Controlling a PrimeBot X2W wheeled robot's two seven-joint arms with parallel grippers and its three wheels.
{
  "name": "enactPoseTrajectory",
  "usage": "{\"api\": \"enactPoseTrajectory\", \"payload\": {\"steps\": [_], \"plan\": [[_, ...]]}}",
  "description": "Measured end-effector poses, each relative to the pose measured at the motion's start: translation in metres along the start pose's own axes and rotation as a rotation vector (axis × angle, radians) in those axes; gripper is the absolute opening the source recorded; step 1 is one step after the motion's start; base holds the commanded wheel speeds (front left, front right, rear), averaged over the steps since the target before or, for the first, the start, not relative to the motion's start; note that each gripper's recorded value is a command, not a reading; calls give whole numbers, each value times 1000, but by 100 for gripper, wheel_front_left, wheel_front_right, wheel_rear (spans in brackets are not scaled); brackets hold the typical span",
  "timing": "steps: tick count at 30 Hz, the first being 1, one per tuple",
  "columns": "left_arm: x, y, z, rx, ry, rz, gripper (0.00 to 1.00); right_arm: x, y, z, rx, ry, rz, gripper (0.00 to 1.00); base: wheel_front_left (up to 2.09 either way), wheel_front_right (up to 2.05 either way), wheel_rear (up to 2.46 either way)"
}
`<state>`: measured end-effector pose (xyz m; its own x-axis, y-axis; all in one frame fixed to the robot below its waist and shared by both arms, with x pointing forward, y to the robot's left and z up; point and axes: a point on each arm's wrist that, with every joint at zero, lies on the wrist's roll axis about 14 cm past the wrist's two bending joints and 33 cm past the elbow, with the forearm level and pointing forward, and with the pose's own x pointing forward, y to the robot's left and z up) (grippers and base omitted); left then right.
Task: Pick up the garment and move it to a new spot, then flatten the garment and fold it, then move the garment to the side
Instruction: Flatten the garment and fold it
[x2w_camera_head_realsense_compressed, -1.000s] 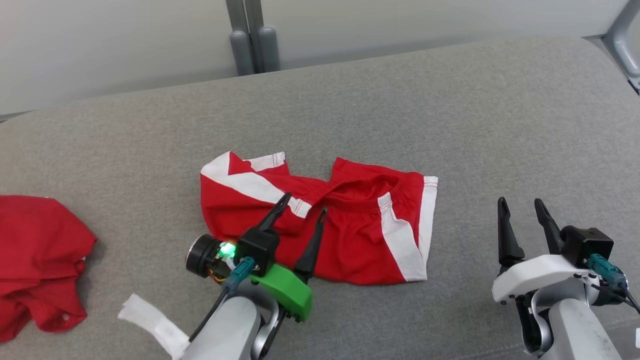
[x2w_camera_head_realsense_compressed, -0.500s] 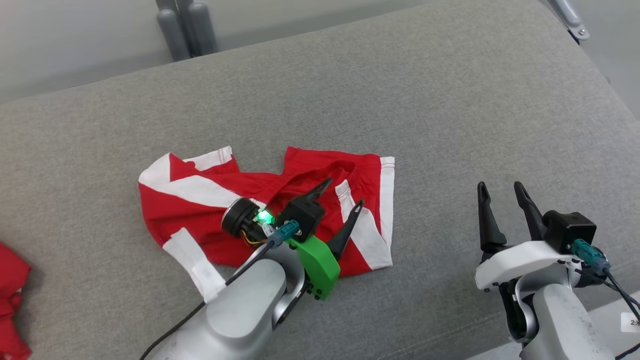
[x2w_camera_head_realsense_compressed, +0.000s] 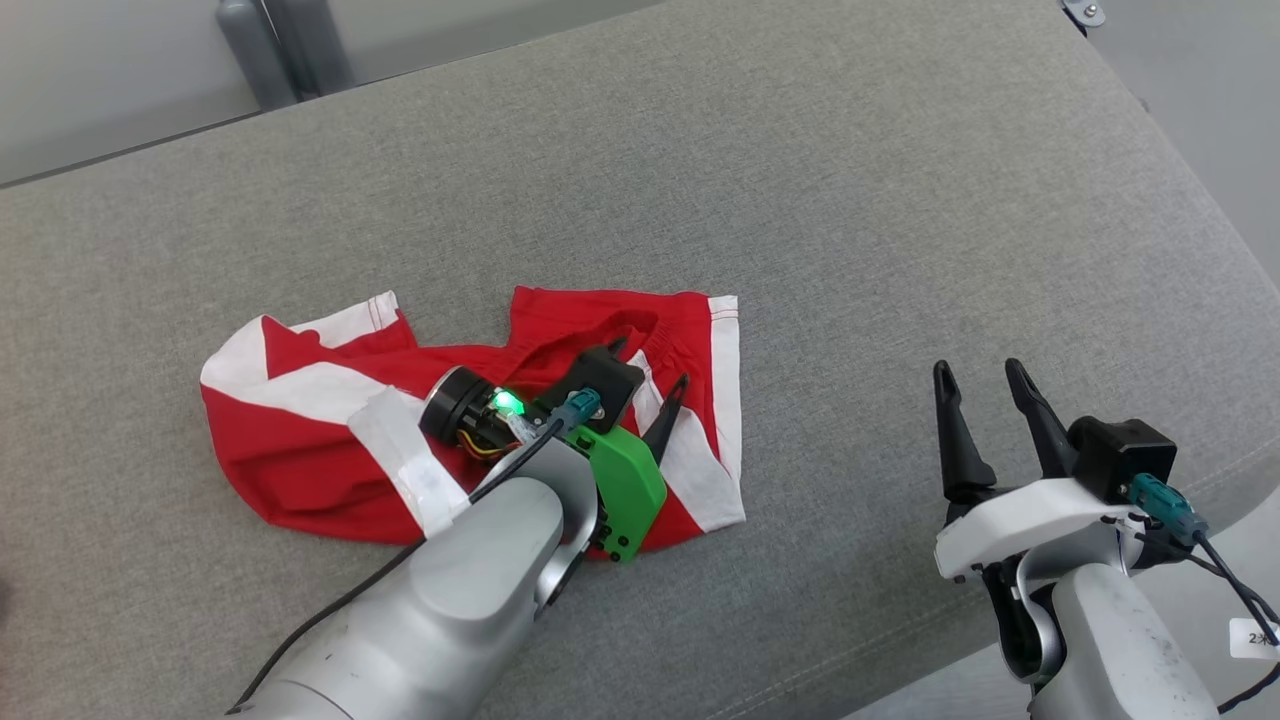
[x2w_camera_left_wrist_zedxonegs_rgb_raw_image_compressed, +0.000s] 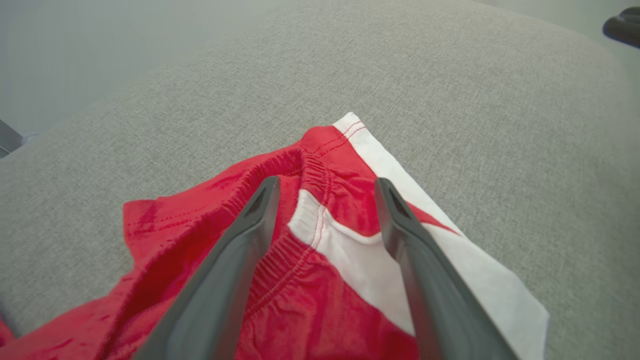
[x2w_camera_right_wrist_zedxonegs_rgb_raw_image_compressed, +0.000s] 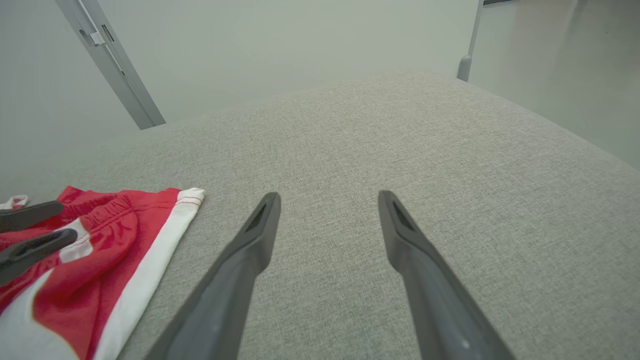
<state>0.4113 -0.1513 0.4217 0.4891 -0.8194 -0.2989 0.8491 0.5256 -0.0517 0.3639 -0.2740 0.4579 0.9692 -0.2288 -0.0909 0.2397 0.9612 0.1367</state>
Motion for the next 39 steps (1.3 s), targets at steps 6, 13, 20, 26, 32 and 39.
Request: {"api": "enactPoseTrajectory", "payload": {"steps": [6, 13, 20, 26, 32, 39], "plan": [[0, 0, -16, 19, 65, -3, 46, 1, 0, -2, 0, 6, 0, 100, 0, 0, 0], [-1, 7, -23, 47, 98, 19, 0, 7, 4, -1, 4, 1, 9, 100, 0, 0, 0], [-3, 6, -24, 51, 103, 12, 0, 8, 7, 0, 8, -3, 19, 100, 0, 0, 0], [-2, 4, -13, 43, 49, 8, 0, 8, 7, 1, 10, -5, 19, 100, 0, 0, 0], [0, 4, 25, 43, -77, 18, 0, 6, 4, 4, 12, -12, 11, 100, 0, 0, 0], [-10, 3, 133, 42, -383, 55, 0, 7, 11, 6, 17, -22, 30, 100, 0, 0, 0]]}}
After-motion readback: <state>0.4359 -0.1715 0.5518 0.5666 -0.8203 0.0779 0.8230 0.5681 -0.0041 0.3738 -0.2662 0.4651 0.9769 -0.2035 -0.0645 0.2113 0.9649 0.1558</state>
